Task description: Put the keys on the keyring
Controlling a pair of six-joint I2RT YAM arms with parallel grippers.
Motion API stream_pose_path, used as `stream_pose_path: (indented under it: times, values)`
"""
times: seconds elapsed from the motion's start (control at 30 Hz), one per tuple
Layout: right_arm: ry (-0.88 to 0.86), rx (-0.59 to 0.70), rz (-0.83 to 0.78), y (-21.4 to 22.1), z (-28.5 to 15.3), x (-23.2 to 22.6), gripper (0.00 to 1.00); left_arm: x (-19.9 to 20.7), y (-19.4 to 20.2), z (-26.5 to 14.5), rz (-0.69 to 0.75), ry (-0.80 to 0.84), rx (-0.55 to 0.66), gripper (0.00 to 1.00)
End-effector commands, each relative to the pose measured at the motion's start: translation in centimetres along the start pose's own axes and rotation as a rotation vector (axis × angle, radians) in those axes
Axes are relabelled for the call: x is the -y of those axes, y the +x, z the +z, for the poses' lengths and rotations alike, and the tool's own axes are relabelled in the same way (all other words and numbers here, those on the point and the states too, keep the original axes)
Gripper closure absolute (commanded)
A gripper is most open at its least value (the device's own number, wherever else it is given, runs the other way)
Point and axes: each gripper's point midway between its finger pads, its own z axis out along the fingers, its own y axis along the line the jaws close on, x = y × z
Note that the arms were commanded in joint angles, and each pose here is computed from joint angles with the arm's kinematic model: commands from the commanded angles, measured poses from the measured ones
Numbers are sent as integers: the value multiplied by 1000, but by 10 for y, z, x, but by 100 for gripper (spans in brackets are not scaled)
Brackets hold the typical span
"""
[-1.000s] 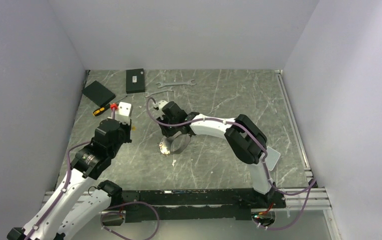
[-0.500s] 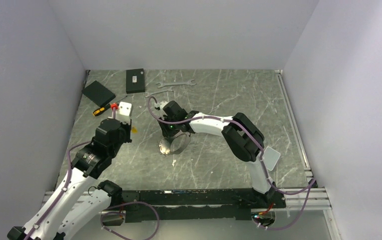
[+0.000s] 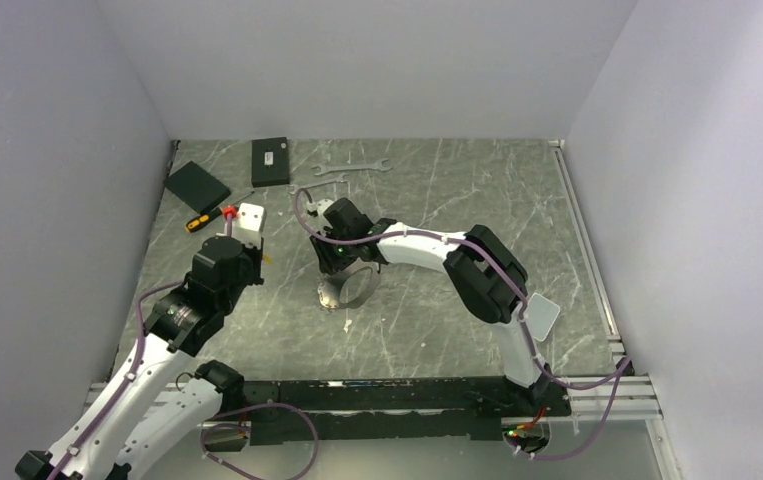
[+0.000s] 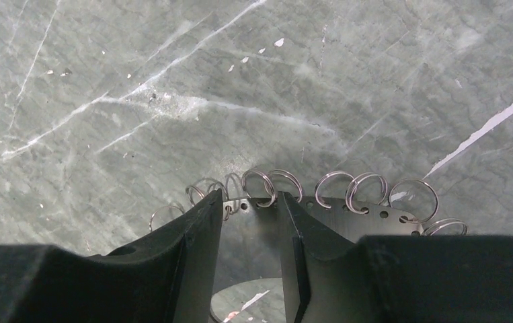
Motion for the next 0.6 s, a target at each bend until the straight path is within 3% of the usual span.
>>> stream_pose_path:
  times: [0.0, 0.37, 0.57]
  values:
    - [-5, 37, 5, -17, 4, -2, 61, -4, -18, -3, -30, -16, 47, 100]
    - [21, -3, -9, -1, 17, 8, 63, -3, -18, -3, -28, -13, 49, 100]
    - [34, 7, -19, -4, 12, 9, 72, -2, -18, -1, -26, -10, 43, 100]
